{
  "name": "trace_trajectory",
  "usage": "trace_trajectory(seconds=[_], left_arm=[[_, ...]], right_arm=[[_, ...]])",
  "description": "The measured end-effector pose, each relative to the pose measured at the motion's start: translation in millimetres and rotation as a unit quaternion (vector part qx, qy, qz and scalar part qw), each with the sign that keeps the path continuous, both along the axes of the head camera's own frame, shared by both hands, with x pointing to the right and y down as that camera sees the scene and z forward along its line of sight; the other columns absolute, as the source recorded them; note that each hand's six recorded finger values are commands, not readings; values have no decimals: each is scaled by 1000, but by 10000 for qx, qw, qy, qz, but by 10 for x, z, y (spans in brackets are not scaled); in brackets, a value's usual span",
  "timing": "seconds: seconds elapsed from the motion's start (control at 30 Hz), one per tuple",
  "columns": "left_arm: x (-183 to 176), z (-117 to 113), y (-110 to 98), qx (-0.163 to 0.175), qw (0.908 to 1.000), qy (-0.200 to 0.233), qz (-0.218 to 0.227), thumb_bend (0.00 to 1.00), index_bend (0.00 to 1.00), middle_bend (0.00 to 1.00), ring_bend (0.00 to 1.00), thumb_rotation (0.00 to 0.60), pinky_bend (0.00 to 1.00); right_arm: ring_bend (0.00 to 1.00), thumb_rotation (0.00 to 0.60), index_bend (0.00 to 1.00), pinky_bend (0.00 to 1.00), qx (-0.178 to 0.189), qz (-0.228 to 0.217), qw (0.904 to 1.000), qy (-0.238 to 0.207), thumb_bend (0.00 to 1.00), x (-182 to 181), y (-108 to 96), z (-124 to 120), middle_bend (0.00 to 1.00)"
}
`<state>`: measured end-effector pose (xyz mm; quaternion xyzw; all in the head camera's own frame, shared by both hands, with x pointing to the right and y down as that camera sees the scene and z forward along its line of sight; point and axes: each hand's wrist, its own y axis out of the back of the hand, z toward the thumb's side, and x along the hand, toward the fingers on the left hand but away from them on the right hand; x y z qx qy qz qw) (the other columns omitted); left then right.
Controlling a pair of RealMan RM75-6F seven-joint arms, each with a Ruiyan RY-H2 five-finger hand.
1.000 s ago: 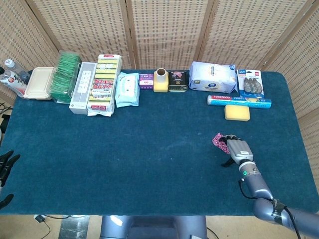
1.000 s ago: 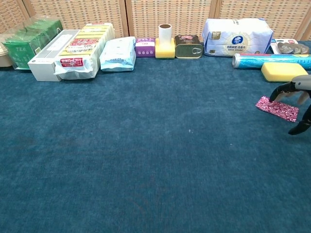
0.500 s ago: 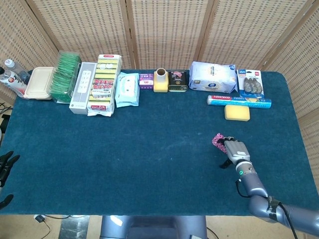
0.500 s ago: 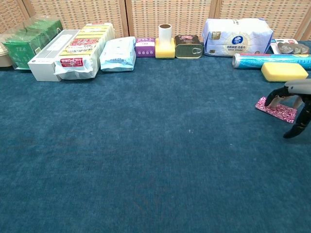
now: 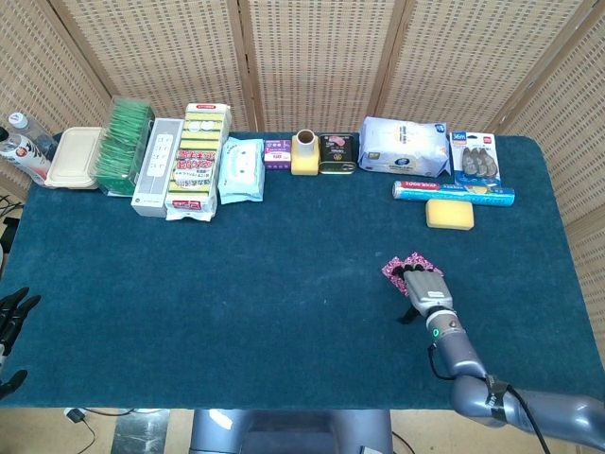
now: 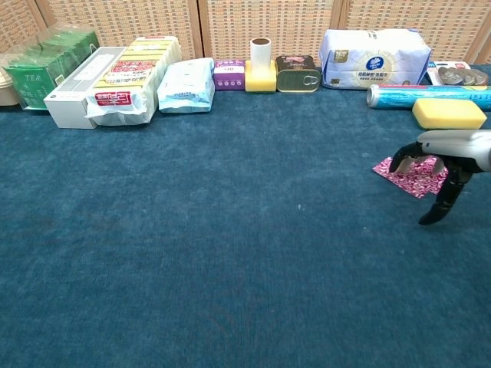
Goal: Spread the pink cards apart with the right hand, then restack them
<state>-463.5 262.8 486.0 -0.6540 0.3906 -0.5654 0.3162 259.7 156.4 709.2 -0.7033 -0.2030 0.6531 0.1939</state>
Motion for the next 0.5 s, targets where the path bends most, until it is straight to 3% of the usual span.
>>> trace_trajectory(seconds=[0.5], left_arm=[[-6,-6,-2,-2,10000,27,30,132,0,0,0,600,83]], right_arm=[[120,600,182,190,-7,-334,9993,-162,0,-440,101,-72,200]])
